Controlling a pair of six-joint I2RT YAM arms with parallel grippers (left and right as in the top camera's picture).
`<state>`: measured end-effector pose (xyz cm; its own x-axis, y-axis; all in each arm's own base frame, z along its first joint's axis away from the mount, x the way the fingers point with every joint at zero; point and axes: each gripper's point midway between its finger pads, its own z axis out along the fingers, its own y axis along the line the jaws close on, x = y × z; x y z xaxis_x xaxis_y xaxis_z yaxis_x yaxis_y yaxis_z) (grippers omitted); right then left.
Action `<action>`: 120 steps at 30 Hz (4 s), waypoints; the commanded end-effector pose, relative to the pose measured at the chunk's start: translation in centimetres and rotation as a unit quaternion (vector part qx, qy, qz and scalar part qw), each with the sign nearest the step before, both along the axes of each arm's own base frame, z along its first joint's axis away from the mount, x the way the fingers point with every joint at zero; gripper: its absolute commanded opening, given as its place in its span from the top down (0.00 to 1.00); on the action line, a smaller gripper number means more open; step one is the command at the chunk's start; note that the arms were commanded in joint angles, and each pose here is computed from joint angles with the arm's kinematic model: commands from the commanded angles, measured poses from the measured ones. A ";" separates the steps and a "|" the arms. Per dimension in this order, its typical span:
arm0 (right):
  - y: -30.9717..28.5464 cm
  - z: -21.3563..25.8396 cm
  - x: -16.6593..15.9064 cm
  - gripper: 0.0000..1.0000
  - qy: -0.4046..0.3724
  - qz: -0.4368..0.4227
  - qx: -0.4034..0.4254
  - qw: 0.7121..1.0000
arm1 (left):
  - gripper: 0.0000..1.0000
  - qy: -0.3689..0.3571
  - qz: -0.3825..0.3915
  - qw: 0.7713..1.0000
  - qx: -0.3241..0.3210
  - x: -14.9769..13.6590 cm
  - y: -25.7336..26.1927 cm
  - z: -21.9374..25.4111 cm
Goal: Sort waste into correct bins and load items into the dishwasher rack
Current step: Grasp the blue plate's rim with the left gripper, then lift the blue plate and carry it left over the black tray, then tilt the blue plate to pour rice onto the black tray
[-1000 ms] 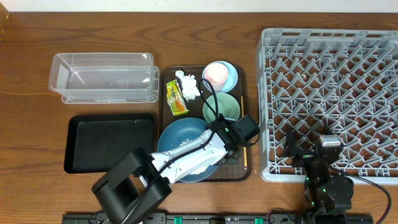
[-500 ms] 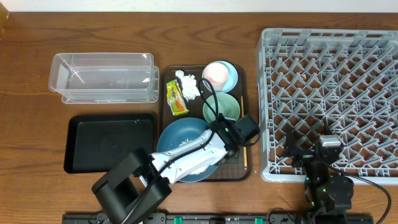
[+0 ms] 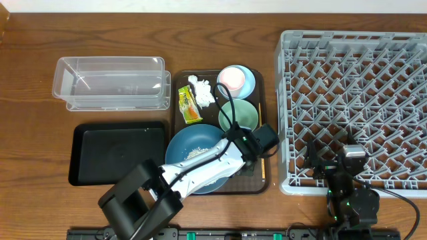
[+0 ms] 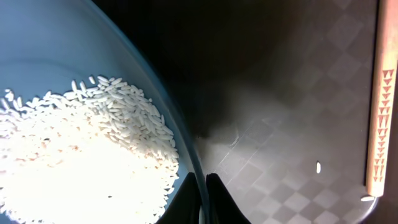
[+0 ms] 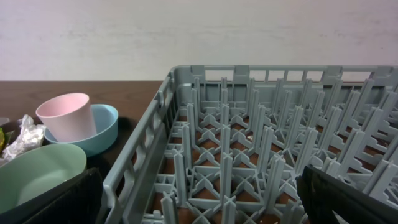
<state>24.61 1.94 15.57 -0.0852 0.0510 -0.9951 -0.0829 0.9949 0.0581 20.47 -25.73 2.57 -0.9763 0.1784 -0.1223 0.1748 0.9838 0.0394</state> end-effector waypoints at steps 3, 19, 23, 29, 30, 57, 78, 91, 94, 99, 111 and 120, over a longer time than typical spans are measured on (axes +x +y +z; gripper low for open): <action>-0.1 -0.2 0.0 0.01 0.002 -0.001 -0.005 1.000 | 0.94 -0.010 0.002 0.999 -0.033 0.3 -0.9 3.3; -0.1 -0.1 0.0 0.01 0.002 -0.001 -0.005 1.000 | 0.94 -0.072 0.011 0.995 -0.074 0.4 1.2 10.3; -0.1 -0.1 0.0 0.01 0.002 -0.001 -0.005 1.000 | 0.94 -0.093 0.030 0.991 -0.092 1.1 2.5 12.3; -0.1 -0.2 0.0 0.01 0.002 -0.001 -0.004 1.000 | 0.94 -0.136 0.048 0.982 -0.120 3.2 5.5 15.6; -0.1 -0.2 0.0 0.01 0.002 -0.001 -0.005 1.000 | 0.94 -0.143 0.053 0.981 -0.123 3.5 6.0 16.0; -0.1 -0.2 0.0 0.01 0.002 -0.001 -0.004 1.000 | 0.94 -0.140 0.235 0.929 -0.250 9.8 17.5 18.6; -0.1 -0.2 0.0 0.01 0.002 -0.001 -0.005 1.000 | 0.94 -0.097 0.241 0.866 -0.428 10.3 21.6 19.8; -0.1 -0.1 0.0 0.01 0.002 -0.001 -0.005 1.000 | 0.94 -0.079 0.246 0.800 -0.541 9.0 22.6 19.5; -0.1 -0.2 0.0 0.01 0.002 -0.001 -0.005 1.000 | 0.94 -0.090 0.249 0.780 -0.568 8.9 23.4 19.9; -0.1 -0.1 0.0 0.01 0.002 -0.001 -0.005 1.000 | 0.93 -0.109 0.270 0.765 -0.574 9.0 25.4 19.8; -0.1 -0.1 0.0 0.01 0.002 -0.001 -0.005 1.000 | 0.94 -0.123 0.250 0.721 -0.634 8.6 25.5 22.3; -0.1 -0.2 0.0 0.01 0.002 -0.001 -0.005 1.000 | 0.94 -0.151 0.264 0.712 -0.633 8.8 27.4 22.6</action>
